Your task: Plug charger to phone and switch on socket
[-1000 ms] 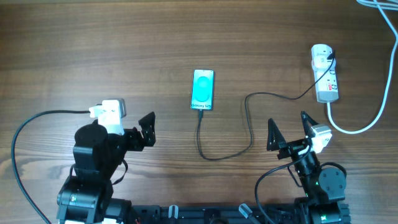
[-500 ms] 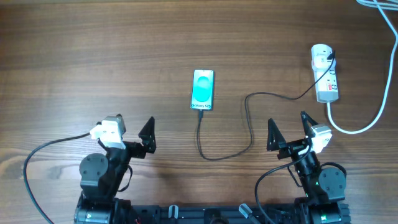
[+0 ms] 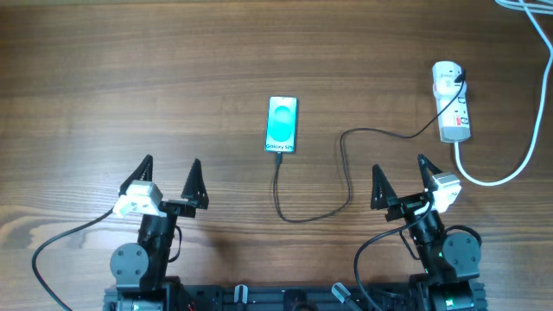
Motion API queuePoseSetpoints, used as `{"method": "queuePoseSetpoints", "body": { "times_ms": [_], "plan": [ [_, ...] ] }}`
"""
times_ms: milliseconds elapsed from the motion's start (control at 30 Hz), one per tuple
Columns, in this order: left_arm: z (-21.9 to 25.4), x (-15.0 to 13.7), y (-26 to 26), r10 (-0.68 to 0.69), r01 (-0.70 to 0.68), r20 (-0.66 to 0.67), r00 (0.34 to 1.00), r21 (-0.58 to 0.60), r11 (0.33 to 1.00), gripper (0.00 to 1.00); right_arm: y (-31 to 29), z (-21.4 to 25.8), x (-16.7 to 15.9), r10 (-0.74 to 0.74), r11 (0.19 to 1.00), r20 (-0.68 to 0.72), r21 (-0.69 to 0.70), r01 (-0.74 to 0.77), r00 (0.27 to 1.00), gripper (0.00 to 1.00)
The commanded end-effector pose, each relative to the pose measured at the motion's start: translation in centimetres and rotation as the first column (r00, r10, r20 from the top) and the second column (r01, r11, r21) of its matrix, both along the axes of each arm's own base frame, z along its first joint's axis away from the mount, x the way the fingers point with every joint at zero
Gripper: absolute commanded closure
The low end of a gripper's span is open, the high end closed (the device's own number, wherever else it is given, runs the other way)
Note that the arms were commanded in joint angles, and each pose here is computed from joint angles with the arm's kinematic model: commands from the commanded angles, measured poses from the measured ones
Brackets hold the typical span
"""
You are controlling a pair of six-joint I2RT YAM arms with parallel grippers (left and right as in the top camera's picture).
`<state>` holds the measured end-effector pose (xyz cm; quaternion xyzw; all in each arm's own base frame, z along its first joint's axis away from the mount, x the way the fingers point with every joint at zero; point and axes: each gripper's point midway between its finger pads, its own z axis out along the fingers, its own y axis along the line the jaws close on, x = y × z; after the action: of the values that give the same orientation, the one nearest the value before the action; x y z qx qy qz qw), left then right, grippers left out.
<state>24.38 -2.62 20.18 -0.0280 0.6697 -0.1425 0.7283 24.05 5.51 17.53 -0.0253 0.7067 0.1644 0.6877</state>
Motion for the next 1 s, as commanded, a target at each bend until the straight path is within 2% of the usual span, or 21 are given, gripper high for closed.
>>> {"method": "queuePoseSetpoints", "body": {
  "times_ms": [0,133,200,500,600,967],
  "plan": [
    [-0.7,0.1,1.2,0.074,-0.073,-0.010,0.997,0.077,0.994,0.00,-0.1,0.2,0.0,-0.008,1.000,0.013,-0.012,0.008,1.000,0.00],
    [-4.4,0.2,1.2,0.085,-0.052,-0.134,0.987,0.230,0.972,0.00,-0.1,0.2,0.0,-0.008,1.000,0.013,-0.012,0.008,1.000,0.00],
    [-4.4,0.2,1.4,0.099,-0.063,-0.131,0.986,0.253,0.965,0.00,-0.1,0.2,0.0,-0.008,1.000,0.013,-0.012,0.008,1.000,0.00],
    [-4.6,0.2,2.3,0.148,-0.111,-0.139,0.979,0.248,0.962,0.00,-0.1,0.2,0.0,-0.008,1.000,0.013,-0.012,0.008,1.000,0.00],
    [-4.4,0.2,4.0,0.240,-0.213,-0.142,0.960,0.183,0.960,0.00,-0.1,0.2,0.0,-0.008,1.000,0.013,-0.011,0.008,1.000,0.00],
    [-4.5,0.2,3.2,0.198,-0.166,-0.141,0.970,0.211,0.963,0.00,-0.1,0.2,0.0,-0.008,1.000,0.013,-0.011,0.008,1.000,0.00]
  ]
}}
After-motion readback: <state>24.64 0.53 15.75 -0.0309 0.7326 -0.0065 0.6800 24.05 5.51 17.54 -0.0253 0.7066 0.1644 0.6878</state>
